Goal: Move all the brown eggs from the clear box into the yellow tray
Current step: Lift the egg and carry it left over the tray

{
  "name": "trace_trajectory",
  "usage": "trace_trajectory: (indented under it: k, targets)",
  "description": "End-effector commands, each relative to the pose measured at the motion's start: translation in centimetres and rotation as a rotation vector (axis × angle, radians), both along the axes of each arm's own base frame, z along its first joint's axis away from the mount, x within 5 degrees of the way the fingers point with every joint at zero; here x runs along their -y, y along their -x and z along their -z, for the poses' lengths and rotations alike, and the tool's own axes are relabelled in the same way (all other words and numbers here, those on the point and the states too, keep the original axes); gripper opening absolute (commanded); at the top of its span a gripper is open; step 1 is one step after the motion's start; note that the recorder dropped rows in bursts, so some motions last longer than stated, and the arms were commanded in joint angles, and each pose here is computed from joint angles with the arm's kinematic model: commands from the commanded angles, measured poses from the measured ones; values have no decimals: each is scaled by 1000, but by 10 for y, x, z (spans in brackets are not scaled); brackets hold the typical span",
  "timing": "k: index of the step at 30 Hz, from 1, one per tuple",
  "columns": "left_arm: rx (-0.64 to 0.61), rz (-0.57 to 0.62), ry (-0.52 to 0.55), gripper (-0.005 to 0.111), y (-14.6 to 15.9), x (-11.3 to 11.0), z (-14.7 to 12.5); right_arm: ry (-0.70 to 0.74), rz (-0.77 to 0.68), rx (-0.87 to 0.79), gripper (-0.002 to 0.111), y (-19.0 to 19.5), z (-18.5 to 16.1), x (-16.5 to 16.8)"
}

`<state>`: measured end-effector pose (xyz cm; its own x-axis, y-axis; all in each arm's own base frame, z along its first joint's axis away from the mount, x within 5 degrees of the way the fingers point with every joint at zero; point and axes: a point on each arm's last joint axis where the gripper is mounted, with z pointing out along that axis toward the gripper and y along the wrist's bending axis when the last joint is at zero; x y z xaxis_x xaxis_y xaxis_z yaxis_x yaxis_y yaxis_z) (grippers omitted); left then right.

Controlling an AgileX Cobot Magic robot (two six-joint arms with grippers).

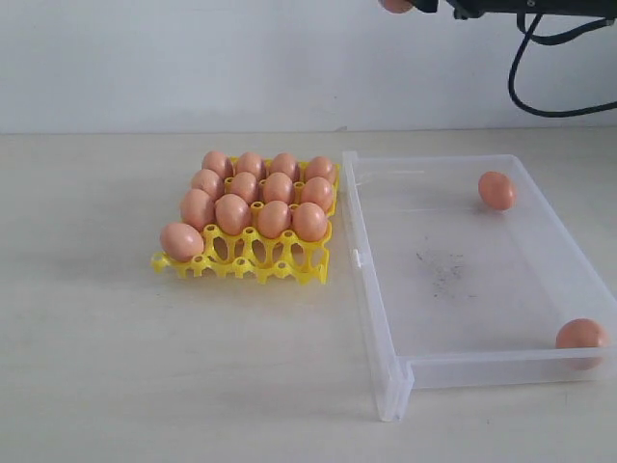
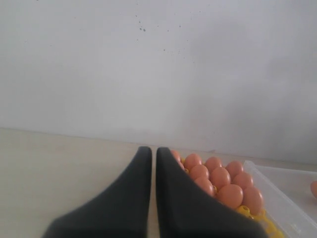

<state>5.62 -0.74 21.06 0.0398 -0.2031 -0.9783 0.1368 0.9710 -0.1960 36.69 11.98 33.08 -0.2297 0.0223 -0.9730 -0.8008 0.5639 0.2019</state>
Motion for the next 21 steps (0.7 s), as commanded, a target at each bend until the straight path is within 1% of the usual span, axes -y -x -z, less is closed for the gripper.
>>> trace_trajectory:
  k: [1, 3, 5, 7, 8, 10, 12, 13, 14, 15, 17, 18, 20, 21]
  targets:
    - [18, 1, 19, 4, 0, 0, -3, 189, -139, -113, 0, 15, 6, -8]
    - [18, 1, 19, 4, 0, 0, -3, 376, -76, -152, 0, 13, 20, -7]
    - [18, 1, 19, 4, 0, 0, -3, 518, 70, -169, 0, 6, 28, -2]
    - [18, 1, 19, 4, 0, 0, -3, 568, 236, -173, 0, -2, 30, 3]
    - [18, 1, 19, 4, 0, 0, -3, 569, 311, -163, 0, -5, 28, 5]
    - [18, 1, 19, 4, 0, 0, -3, 524, 417, -129, 0, -11, 23, 6]
    - [18, 1, 19, 4, 0, 0, -3, 424, 525, -87, 0, -16, 21, 6]
    - [18, 1, 19, 4, 0, 0, -3, 301, 646, -39, 0, -18, 20, 6]
    - [18, 1, 19, 4, 0, 0, -3, 251, 691, -20, 0, -18, 21, 5]
    - [18, 1, 19, 4, 0, 0, -3, 207, 761, 69, 0, -14, 24, 1]
    - [18, 1, 19, 4, 0, 0, -3, 161, 813, 160, 0, -4, 33, -7]
    - [18, 1, 19, 4, 0, 0, -3, 160, 798, 193, 0, 0, 36, -13]
    - [18, 1, 19, 4, 0, 0, -3, 137, 688, 266, 0, 14, 47, -30]
    - [18, 1, 19, 4, 0, 0, -3, 50, 573, 299, 0, 25, 53, -41]
